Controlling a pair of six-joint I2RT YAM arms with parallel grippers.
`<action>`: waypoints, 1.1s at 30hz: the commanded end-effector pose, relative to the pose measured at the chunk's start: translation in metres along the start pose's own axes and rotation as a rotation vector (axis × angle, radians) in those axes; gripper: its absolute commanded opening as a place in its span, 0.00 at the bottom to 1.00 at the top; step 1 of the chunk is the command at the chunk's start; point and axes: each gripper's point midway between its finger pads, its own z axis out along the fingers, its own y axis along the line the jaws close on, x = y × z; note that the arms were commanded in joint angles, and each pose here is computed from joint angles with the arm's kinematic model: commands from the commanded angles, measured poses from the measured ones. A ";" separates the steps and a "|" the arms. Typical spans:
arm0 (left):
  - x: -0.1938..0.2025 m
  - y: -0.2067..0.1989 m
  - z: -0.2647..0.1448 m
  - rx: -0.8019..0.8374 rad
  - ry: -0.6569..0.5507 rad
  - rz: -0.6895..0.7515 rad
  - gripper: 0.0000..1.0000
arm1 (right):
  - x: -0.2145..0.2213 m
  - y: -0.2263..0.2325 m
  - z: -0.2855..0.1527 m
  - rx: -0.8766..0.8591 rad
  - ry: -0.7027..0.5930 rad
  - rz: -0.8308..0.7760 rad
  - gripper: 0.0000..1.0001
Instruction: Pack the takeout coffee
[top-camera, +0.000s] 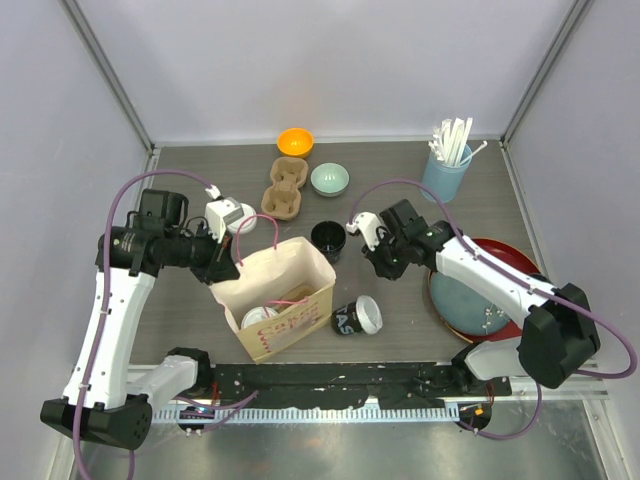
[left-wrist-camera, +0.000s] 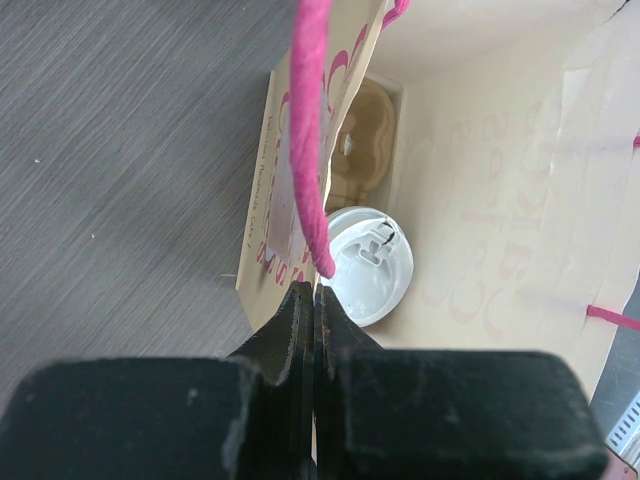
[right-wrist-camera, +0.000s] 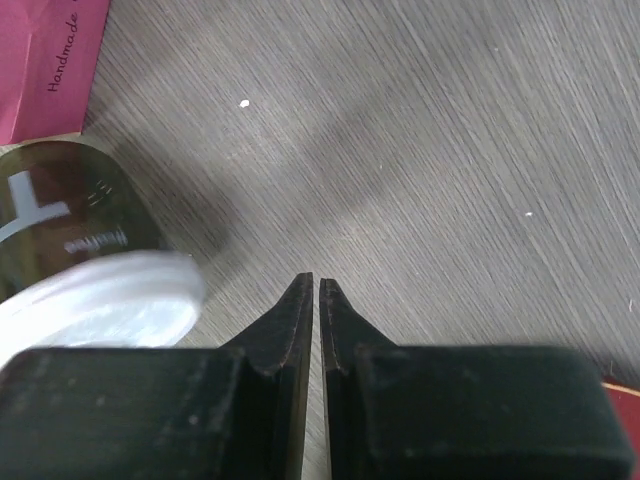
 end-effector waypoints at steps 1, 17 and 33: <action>0.003 -0.008 -0.008 0.006 0.015 0.005 0.00 | -0.014 -0.005 -0.015 0.066 -0.076 0.024 0.12; 0.001 -0.004 -0.009 -0.008 0.021 0.025 0.00 | -0.028 0.091 -0.057 -0.076 -0.163 -0.019 0.66; 0.003 -0.004 -0.014 -0.034 0.011 0.037 0.00 | 0.047 0.119 -0.046 -0.304 0.094 -0.595 0.73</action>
